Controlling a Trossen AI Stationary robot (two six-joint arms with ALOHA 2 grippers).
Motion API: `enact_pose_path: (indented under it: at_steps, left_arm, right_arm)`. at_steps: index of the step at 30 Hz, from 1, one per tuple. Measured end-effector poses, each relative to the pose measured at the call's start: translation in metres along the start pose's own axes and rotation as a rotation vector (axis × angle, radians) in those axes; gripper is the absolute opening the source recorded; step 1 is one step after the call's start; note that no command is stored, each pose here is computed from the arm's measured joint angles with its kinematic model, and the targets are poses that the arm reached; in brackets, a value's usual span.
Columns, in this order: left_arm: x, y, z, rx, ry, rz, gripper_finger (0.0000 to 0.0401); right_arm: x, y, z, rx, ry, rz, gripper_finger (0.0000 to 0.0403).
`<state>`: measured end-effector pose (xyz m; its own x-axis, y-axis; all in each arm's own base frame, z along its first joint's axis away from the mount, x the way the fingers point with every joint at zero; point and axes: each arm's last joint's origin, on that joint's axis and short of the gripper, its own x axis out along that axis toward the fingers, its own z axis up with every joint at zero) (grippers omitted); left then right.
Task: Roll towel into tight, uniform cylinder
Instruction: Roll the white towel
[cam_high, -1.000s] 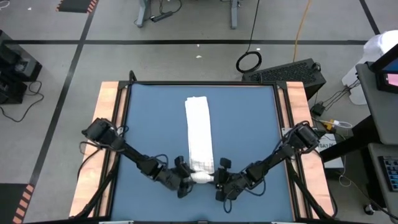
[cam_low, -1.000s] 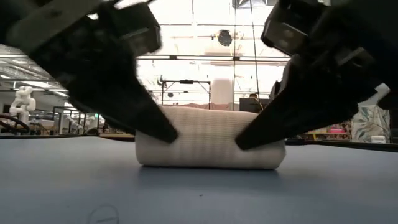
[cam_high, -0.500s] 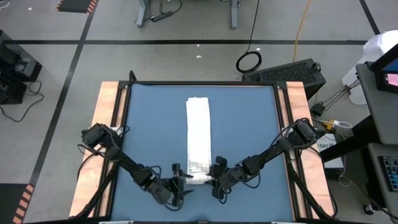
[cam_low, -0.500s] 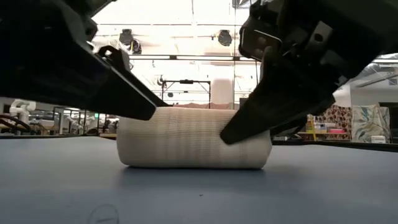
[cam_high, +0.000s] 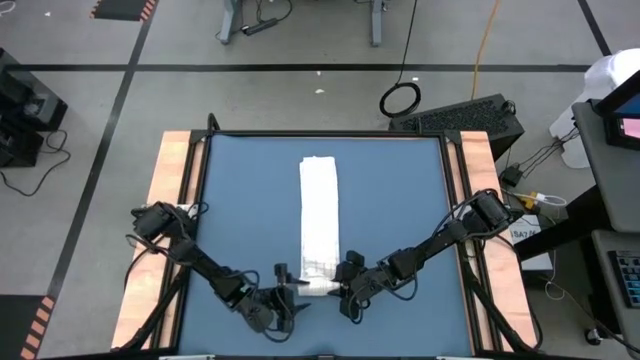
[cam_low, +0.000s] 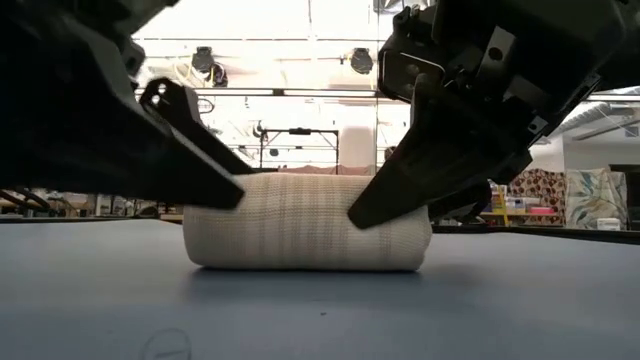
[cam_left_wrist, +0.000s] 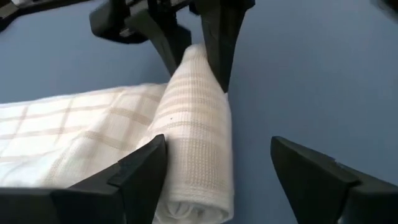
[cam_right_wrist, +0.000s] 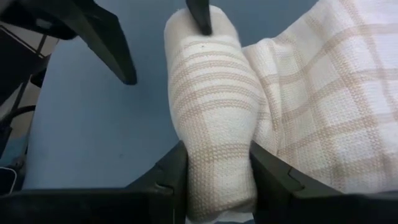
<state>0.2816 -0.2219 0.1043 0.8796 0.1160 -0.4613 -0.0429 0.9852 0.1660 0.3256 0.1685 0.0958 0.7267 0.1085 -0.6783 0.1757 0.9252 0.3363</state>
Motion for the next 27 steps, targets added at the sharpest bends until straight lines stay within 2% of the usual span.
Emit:
enact_pose_path:
  at_steps: [4, 12, 16, 19, 27]
  left_arm:
    - [0.008, 0.002, -0.007, 0.009, 0.021, 0.014, 0.0263]
    - [0.013, 0.009, -0.006, -0.003, 0.038, 0.035, 0.0178]
    - [0.015, 0.013, -0.01, -0.042, 0.093, 0.026, 0.016]
    - [0.015, 0.014, -0.011, -0.066, 0.111, 0.017, 0.0172]
    - [0.016, 0.013, -0.011, -0.069, 0.098, 0.023, 0.0264]
  right_arm:
    - [0.0, 0.0, 0.0, 0.0, 0.0, 0.0, 0.0116]
    - [0.0, 0.0, -0.001, -0.002, 0.0, -0.001, 0.0116]
    - [0.0, 0.0, 0.0, -0.003, 0.0, 0.0, 0.0116]
    - [0.0, 0.0, 0.0, -0.005, 0.0, -0.001, 0.0116]
    - [0.0, 0.0, -0.001, -0.011, -0.001, 0.0, 0.0116]
